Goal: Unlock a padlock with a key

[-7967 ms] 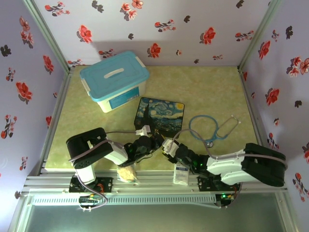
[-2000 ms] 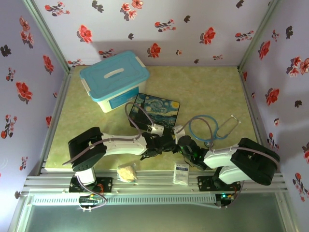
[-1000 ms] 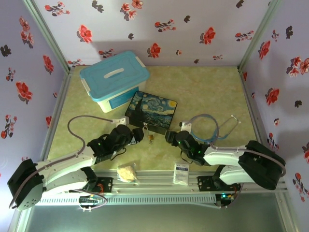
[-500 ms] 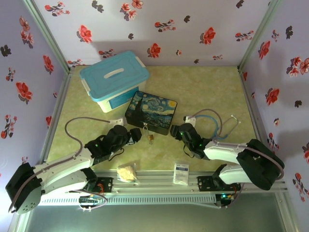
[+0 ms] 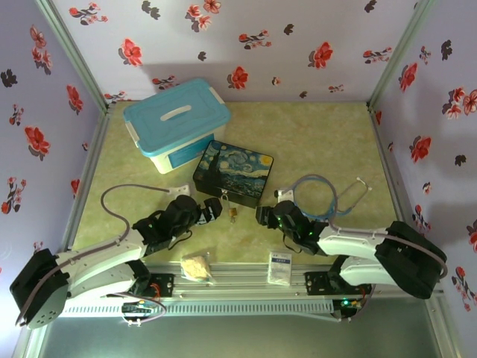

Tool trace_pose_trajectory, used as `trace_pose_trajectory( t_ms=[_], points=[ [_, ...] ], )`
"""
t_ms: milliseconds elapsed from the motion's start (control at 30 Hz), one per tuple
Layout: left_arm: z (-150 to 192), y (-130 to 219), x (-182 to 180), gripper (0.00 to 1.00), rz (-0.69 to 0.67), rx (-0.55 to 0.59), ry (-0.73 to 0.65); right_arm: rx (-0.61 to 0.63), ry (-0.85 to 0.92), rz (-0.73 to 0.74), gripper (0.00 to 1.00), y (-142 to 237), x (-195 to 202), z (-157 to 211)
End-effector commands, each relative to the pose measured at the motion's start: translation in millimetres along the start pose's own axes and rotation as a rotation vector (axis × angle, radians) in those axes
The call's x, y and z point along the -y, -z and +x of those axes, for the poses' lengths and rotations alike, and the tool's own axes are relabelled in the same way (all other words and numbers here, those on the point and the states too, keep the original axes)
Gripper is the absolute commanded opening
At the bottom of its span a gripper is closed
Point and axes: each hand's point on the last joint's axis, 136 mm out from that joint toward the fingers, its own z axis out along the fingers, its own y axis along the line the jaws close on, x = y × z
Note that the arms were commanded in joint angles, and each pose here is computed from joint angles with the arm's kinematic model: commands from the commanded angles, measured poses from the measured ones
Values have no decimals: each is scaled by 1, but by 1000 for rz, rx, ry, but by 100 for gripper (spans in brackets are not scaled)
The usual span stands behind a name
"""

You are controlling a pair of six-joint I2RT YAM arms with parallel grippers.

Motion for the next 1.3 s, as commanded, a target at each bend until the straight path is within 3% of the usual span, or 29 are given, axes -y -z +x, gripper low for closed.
trace_pose_trajectory(
  t_ms=[0, 267, 367, 933, 1267],
  points=[
    [-5, 0, 4, 100, 24, 18, 23, -1, 44, -36, 64, -5, -14, -2],
    [-4, 0, -1, 100, 42, 43, 71, 46, 20, 11, 65, -18, -8, -14],
    [-2, 0, -2, 100, 28, 33, 63, 91, -51, 12, 65, -21, 0, -24],
    [-2, -1, -5, 100, 7, 28, 34, 141, -81, 113, 65, -39, 34, -69],
    [-2, 3, 15, 100, 103, -9, -49, 51, -145, 59, 66, -15, 34, -25]
  ],
)
